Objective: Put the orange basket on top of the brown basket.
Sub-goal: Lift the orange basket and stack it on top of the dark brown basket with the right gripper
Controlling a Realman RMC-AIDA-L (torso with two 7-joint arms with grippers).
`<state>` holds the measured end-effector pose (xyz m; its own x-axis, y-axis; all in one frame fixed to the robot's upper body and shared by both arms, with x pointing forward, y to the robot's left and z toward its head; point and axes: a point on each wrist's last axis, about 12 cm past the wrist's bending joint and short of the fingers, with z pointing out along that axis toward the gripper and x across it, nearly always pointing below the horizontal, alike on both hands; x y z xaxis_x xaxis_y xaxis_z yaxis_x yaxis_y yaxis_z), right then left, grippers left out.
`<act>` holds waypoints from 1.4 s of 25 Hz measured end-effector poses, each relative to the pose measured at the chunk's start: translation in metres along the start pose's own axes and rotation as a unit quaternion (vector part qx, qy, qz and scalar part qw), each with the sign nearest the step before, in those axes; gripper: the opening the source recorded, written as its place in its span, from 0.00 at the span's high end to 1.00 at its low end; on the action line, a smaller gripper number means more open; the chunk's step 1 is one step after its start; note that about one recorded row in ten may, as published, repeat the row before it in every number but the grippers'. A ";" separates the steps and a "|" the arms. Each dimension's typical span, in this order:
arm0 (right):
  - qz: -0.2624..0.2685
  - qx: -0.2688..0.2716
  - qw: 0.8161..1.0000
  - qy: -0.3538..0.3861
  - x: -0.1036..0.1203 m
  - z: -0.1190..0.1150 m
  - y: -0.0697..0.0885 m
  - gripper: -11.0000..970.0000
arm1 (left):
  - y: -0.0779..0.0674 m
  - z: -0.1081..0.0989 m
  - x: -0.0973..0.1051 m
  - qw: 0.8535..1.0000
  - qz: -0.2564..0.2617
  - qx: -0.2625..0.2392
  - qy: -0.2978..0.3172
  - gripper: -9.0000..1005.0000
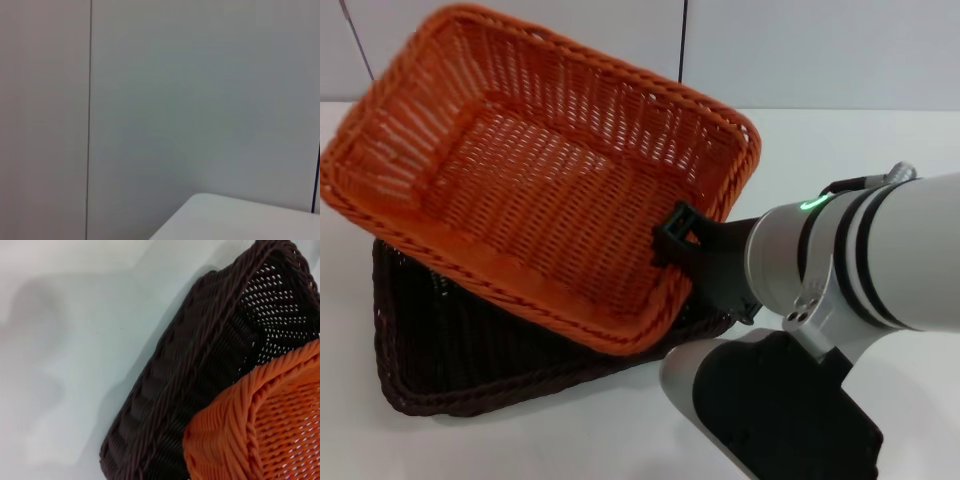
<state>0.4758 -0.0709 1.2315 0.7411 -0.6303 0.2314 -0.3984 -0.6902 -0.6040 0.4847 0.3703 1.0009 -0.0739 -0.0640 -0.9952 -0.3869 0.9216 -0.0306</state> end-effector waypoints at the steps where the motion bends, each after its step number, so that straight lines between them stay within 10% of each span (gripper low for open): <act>1: -0.002 -0.004 1.000 0.000 0.000 0.000 0.001 0.80 | 0.000 0.000 0.000 1.000 0.000 0.000 0.000 0.19; 35: 0.046 -0.047 0.997 0.028 0.028 0.028 0.024 0.72 | -0.007 0.006 0.006 0.999 -0.002 0.007 0.036 0.19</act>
<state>0.5027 -0.0951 1.2022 0.6690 -0.7090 0.2229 -0.5136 -0.6578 -0.5509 0.4923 0.3659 0.9945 -0.1389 -0.0940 -0.9858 -0.3752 0.9263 -0.0354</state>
